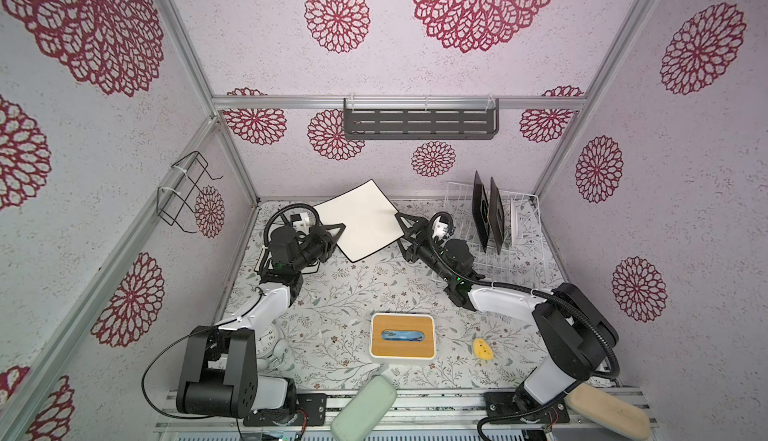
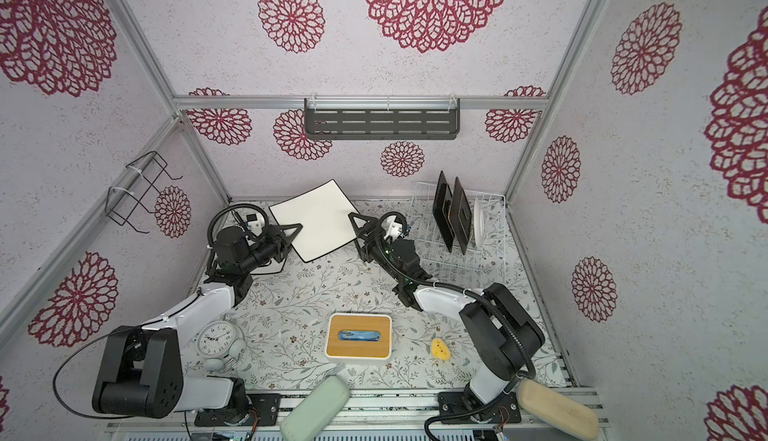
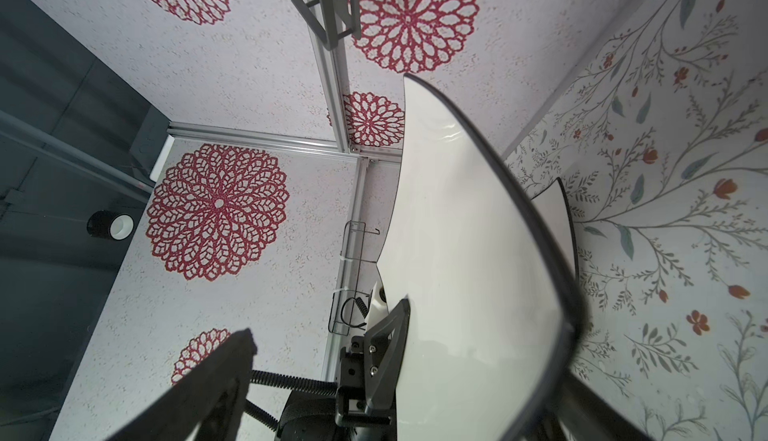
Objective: Unload the plates from the dish rack
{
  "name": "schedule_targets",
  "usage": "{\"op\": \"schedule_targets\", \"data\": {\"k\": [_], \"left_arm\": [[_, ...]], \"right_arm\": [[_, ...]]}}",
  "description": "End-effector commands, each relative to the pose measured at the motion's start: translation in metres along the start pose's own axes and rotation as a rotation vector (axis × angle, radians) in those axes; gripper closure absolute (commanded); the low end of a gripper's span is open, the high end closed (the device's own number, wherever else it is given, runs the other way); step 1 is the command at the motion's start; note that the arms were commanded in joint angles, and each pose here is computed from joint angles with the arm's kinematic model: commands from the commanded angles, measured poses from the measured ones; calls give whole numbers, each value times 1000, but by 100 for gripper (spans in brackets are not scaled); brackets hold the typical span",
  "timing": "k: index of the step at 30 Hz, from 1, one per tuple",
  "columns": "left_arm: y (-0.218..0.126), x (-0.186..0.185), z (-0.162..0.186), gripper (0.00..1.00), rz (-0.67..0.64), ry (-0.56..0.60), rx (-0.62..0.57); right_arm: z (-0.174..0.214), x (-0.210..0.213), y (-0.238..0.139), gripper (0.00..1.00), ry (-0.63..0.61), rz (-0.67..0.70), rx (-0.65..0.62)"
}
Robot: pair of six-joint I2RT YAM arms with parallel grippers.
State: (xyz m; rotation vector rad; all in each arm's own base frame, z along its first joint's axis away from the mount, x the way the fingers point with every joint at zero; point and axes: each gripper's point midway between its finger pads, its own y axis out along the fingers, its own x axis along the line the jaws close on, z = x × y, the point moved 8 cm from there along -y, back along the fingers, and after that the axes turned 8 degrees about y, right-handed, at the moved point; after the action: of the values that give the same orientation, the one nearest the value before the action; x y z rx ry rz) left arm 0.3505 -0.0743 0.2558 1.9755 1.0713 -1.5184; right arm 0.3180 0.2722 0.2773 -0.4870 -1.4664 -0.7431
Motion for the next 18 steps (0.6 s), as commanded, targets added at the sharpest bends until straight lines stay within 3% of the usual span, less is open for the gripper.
{"op": "schedule_targets", "data": {"k": [1, 18], "left_arm": [[-16, -64, -27, 100, 195, 146, -84], [-33, -13, -54, 100, 78, 19, -357]], "right_arm": [[0, 40, -3, 3, -44, -97, 14], [-16, 26, -1, 3, -139, -21, -7]]}}
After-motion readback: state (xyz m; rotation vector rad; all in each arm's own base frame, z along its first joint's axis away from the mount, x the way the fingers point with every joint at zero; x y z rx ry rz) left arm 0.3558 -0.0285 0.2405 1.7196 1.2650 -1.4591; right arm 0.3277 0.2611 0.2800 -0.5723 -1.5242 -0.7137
